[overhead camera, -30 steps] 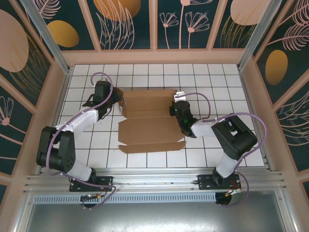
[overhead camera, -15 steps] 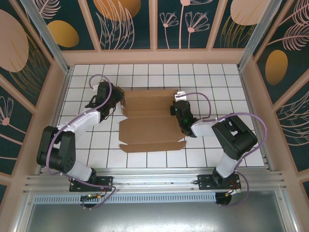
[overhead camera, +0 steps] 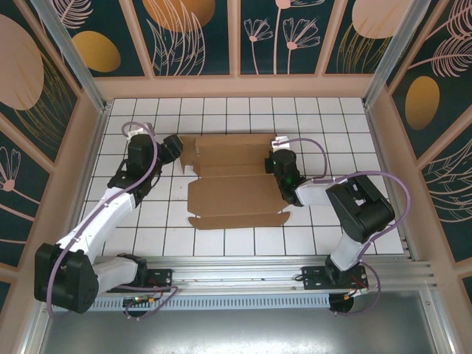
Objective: Fold the paper box
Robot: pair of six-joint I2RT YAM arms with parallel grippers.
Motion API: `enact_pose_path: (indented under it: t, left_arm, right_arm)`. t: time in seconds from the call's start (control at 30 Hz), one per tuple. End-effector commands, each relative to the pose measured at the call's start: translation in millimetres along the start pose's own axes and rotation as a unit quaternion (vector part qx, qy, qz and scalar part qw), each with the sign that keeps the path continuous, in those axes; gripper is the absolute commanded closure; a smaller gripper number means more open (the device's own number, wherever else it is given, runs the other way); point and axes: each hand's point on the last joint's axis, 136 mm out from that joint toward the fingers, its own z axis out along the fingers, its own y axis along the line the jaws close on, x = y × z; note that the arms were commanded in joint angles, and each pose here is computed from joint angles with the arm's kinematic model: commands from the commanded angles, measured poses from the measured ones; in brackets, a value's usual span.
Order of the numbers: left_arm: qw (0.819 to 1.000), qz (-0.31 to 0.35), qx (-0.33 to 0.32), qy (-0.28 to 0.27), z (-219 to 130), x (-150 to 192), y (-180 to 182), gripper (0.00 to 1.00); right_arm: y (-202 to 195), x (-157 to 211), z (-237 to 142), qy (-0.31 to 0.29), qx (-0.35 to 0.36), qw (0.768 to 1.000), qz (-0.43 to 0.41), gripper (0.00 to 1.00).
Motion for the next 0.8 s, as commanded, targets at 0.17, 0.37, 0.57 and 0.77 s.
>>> enact_pose_path:
  t: [0.17,0.37,0.57,0.77]
  left_arm:
    - [1.0,0.013,-0.016,-0.005,68,-40,15,0.33]
    - [0.995,0.01,0.033,0.092,135,-7,10,0.34]
    - [0.984,-0.031,0.12,0.129,123,29,-6,0.38]
    - [0.976,-0.112,0.135,0.129,94,61,9,0.42]
  right_arm:
    - [5,-6,-4,0.001,-0.018,1.0,-0.011,1.0]
    - [6,-5,-7,0.003,-0.018,1.0,-0.01,1.0]
    - [1,-4,-4,0.003,-0.008,1.0,-0.003,1.0]
    - [0,0,2,0.005,0.001,1.0,0.01,1.0]
